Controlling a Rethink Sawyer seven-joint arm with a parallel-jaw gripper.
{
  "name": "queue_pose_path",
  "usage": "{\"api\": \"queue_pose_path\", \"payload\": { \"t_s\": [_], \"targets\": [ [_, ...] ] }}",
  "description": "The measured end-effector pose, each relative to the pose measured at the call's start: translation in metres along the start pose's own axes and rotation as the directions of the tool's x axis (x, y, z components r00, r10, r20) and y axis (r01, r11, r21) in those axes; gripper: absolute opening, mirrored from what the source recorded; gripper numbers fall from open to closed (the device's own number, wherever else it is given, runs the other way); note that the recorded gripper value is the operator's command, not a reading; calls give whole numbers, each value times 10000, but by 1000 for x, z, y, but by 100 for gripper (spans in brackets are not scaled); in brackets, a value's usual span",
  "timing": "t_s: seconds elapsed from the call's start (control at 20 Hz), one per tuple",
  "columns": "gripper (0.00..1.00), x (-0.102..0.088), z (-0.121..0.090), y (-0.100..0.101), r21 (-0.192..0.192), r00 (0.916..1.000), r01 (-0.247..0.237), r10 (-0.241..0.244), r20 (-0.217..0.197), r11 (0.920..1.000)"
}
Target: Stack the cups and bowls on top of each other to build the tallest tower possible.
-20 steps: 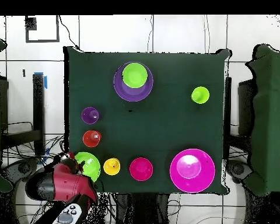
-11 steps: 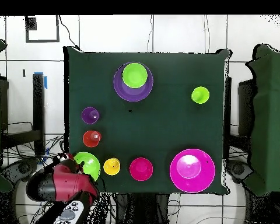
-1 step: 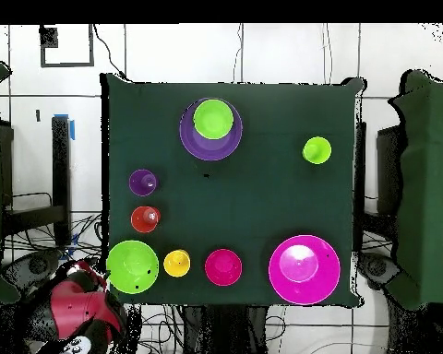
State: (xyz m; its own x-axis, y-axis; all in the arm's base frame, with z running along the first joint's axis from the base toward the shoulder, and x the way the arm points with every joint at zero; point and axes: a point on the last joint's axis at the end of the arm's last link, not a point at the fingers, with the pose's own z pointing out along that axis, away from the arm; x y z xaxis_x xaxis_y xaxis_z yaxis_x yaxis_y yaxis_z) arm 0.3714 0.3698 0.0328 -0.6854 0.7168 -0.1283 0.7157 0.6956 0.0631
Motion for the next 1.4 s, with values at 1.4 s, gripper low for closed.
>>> {"api": "queue_pose_path", "payload": {
  "t_s": [1.4],
  "targets": [
    [100, 4, 60, -18, 430, 9982, -450, 432, 426, 9981]
  ]
}}
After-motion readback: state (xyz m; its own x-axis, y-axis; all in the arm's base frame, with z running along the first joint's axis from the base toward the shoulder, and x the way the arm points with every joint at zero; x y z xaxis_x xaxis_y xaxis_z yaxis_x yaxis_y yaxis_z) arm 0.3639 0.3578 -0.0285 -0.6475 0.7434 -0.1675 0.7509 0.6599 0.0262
